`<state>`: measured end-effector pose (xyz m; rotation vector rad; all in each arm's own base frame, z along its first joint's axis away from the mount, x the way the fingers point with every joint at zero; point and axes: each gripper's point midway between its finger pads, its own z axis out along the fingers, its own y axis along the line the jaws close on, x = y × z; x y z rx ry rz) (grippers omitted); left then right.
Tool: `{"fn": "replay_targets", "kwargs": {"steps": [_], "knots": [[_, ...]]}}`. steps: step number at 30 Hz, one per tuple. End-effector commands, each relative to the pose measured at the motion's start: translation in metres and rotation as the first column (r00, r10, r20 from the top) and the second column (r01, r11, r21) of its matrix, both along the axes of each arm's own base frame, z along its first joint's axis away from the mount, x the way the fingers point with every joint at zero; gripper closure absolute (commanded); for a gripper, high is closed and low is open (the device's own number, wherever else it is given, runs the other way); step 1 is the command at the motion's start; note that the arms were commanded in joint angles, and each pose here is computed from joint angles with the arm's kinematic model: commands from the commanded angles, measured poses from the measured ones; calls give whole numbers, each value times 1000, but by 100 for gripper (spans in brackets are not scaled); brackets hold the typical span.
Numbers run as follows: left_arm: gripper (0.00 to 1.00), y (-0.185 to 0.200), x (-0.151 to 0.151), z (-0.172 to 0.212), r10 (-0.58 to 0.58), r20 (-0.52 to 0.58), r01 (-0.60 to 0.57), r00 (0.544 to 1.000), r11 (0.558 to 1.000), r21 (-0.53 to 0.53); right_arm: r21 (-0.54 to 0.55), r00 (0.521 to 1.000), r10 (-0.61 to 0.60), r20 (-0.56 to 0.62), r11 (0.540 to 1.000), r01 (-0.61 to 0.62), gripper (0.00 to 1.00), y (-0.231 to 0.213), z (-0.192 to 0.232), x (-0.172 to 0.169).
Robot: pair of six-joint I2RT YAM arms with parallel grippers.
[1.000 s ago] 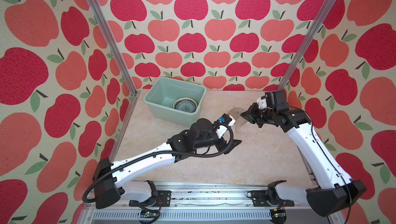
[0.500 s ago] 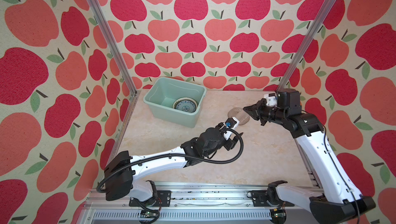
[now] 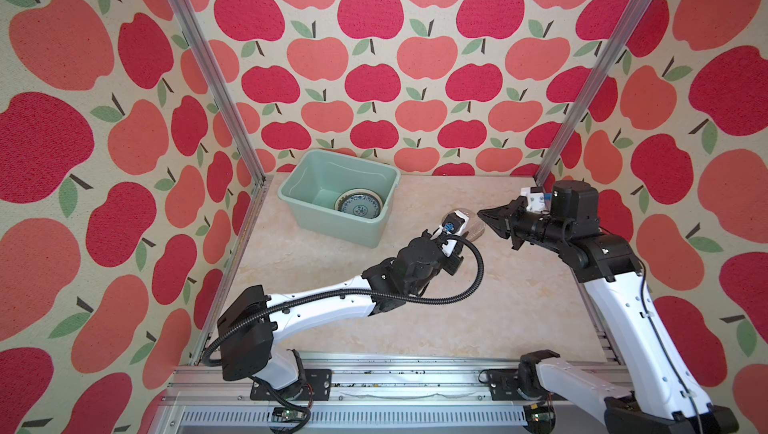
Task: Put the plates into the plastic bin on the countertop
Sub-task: 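Grasp the upright glass plate with the left gripper while the right releases it, then carry the clear glass plate into the green bin with the left gripper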
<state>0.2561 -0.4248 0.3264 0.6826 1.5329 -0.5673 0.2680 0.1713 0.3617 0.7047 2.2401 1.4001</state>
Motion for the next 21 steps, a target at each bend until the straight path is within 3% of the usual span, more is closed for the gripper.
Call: {"fn": "replay_targets", "kwargs": {"steps": [1,7,11,16,19,21], "knots": [[84,-1,7,7,29,-2,-29,1000,1000,-1,22,1000,7,9,1000,-7,100,0,1,-2],[100,-3,8,-5,23,-41,-21,999,999,34,37,1000,0,6,999,0,100,-1,-2,6],[100,1,11,-11,19,-94,-13,995,998,62,42,1000,-1,18,999,1,100,-2,-2,13],[100,20,24,-10,0,-239,19,971,997,75,61,997,27,67,998,-31,78,-1,2,20],[100,43,38,-4,0,-330,24,944,997,68,65,984,99,150,992,-110,64,7,13,20],[100,64,50,1,16,-374,19,927,996,91,62,960,164,225,981,-183,60,14,22,17]]}}
